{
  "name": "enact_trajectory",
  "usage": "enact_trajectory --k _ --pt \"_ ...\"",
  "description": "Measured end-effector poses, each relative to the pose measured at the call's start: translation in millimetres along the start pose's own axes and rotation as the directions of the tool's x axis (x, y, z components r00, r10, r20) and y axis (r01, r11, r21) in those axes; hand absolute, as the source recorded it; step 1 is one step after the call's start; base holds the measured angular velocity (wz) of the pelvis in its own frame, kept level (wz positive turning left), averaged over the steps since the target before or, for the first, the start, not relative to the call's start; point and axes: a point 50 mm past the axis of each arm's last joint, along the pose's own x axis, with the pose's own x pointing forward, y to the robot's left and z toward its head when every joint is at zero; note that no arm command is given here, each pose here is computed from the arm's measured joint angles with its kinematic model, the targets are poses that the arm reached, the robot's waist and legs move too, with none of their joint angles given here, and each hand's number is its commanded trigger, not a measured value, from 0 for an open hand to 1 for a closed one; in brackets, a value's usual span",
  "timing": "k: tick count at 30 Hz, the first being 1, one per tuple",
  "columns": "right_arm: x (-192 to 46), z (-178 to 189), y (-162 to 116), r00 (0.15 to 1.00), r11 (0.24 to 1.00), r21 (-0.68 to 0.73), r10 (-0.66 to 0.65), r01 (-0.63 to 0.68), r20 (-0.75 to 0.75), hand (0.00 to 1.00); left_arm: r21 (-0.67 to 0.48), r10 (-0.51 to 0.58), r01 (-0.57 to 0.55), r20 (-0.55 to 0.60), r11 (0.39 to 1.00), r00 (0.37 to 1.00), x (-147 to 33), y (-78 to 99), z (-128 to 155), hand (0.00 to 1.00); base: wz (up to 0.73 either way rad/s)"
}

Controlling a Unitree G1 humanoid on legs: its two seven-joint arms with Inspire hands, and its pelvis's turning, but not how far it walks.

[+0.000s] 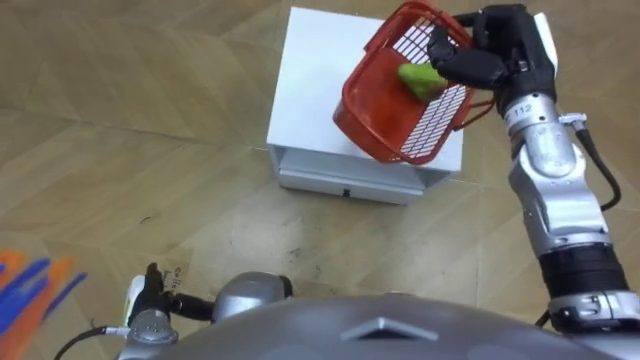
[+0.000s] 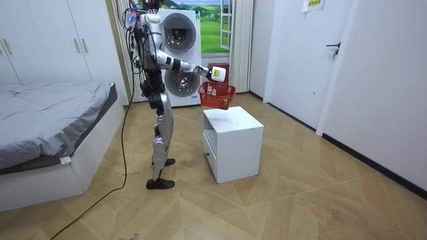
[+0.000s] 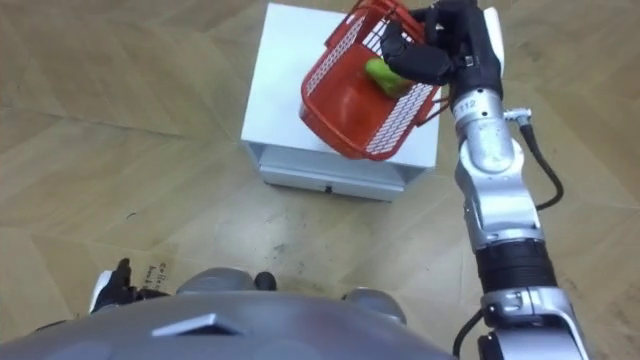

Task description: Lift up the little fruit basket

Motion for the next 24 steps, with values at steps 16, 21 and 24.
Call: enact_trajectory --k 16,21,24 --pt "37.3 -15.2 -9.3 0.988 0.998 -0.004 -0.062 0.062 -0.14 1.0 0.074 -0.03 0.031 -0.008 0.997 1.0 3.0 7.6 1.7 0.0 0.02" --pt "39.4 -18.5 -11.2 0.983 0.996 0.012 -0.087 0.09 -0.165 1.0 0.077 -0.024 0.025 -0.01 0.997 1.0 2.5 7.7 -0.2 0.0 0.16" --pt "48.3 -16.8 -15.3 0.976 0.993 0.013 -0.113 0.117 -0.187 1.0 0.083 -0.026 0.027 -0.016 0.996 1.0 1.8 7.5 -2.8 0.0 0.07"
